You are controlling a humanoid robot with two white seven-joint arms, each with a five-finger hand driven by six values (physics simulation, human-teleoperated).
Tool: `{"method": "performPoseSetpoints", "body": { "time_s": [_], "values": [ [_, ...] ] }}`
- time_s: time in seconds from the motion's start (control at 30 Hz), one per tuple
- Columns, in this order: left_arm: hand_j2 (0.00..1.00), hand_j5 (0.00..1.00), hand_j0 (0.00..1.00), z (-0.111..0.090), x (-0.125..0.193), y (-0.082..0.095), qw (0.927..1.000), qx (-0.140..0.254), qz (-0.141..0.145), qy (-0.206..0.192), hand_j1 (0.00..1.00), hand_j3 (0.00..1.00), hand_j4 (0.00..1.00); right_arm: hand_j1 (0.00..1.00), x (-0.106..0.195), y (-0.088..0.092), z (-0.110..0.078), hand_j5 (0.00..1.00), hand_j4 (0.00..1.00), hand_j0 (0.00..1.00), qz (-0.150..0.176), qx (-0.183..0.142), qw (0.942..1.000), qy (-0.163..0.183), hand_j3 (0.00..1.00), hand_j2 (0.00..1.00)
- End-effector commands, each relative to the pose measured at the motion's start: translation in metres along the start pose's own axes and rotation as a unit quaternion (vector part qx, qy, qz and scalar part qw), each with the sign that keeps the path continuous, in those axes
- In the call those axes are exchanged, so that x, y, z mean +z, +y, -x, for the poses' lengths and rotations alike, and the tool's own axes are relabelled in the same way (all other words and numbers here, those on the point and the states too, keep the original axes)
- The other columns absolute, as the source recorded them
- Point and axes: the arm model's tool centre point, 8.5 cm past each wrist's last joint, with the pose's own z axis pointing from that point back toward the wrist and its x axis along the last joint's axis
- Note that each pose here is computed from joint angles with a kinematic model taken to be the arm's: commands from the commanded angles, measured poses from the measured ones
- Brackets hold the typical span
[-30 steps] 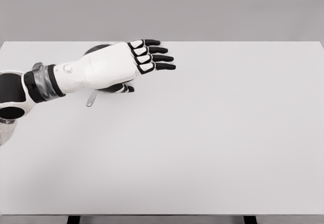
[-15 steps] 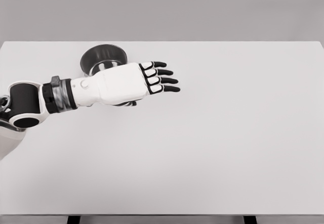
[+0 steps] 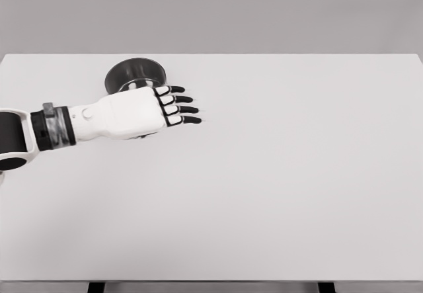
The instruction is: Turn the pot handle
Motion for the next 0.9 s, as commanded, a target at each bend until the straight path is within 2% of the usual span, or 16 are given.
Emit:
{"method": "performPoseSetpoints", "body": {
  "time_s": [0.0,0.4,0.87],
  "values": [
    [1.0,1.0,1.0,0.004,0.005,-0.004,0.9999,-0.005,0.012,0.009,1.0,1.0,1.0,1.0,0.0,0.0,0.0,1.0,1.0,1.0,0.0,0.0,1.0,0.0,1.0,1.0],
    [1.0,1.0,1.0,0.024,0.008,-0.029,0.9979,0.005,0.051,0.041,1.0,1.0,1.0,1.0,0.0,0.0,0.0,1.0,1.0,1.0,0.0,0.0,1.0,0.0,1.0,1.0],
    [1.0,1.0,1.0,0.028,0.015,-0.031,0.9972,0.004,0.057,0.048,1.0,1.0,1.0,1.0,0.0,0.0,0.0,1.0,1.0,1.0,0.0,0.001,1.0,0.0,1.0,1.0]
  ]
}}
